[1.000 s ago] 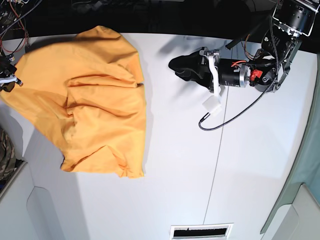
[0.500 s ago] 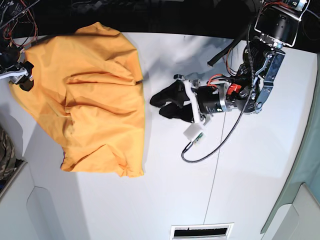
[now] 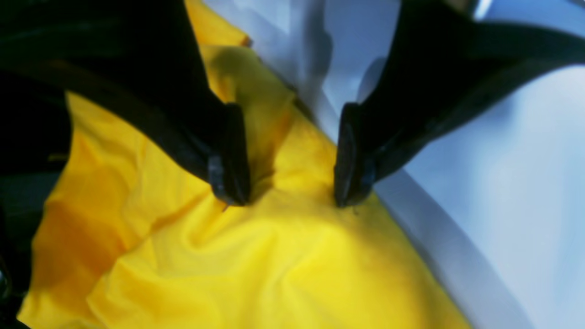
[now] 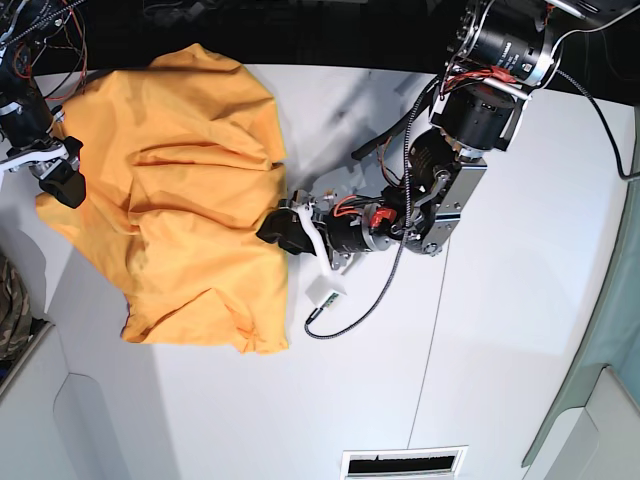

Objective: Layout the t-shirt on the table in an organized manner, then fold the t-shirt properly
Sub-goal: 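Regrasp the shirt fabric with the left gripper, then pull the shirt with the left gripper and reposition the right gripper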

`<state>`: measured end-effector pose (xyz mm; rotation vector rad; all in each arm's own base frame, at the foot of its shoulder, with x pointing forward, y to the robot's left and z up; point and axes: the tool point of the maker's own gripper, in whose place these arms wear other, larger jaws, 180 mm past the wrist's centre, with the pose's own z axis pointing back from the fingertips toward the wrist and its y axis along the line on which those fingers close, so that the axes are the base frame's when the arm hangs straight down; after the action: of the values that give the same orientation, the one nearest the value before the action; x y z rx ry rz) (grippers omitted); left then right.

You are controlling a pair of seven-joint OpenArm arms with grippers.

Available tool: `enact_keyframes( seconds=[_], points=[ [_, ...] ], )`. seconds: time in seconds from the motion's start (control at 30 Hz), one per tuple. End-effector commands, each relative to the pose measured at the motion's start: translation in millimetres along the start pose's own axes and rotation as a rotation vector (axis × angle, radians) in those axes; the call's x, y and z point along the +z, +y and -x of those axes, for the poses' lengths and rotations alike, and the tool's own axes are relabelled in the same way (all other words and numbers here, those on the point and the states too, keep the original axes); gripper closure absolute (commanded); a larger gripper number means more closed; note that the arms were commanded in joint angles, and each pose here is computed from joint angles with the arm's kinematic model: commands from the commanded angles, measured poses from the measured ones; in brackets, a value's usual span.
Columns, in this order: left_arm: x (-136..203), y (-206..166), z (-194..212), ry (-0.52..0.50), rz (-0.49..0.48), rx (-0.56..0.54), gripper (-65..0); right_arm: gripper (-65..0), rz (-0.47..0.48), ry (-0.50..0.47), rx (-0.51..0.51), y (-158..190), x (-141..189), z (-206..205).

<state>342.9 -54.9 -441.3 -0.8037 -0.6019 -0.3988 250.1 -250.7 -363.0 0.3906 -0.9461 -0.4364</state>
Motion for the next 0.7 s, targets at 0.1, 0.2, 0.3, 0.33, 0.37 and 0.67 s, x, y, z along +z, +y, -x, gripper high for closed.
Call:
enact_keyframes(
  seconds=[0.1,0.2,0.3,0.33,0.37,0.67],
  points=[
    [-11.6,-13.8,-15.5,-0.070,0.042,0.029,-33.1,-24.8,-0.055,-0.044,0.021,22.3,-5.2,-8.3],
    [-17.6,-21.9,-16.7,-0.079,0.058,0.039,-21.3,-24.8,-0.054,0.016,0.066,30.4,-17.3,8.4],
    [-20.5,-27.8,-21.5,-0.090,0.070,0.037,0.0,-24.4,-0.051,0.064,0.101,36.4,-30.2,24.9],
    [-19.7,-28.1,-26.1,-0.096,0.071,0.030,0.0,-23.3,-0.039,0.076,0.106,36.4,-33.7,29.2],
    [-17.9,-27.0,-30.0,-0.098,0.068,0.020,0.0,-21.0,-0.026,0.084,0.116,35.7,-36.6,32.5],
    [67.0,-4.5,-99.6,-0.135,-0.038,-0.306,0.0,0.0,0.017,0.125,0.154,27.1,-43.7,47.6]
  ],
)
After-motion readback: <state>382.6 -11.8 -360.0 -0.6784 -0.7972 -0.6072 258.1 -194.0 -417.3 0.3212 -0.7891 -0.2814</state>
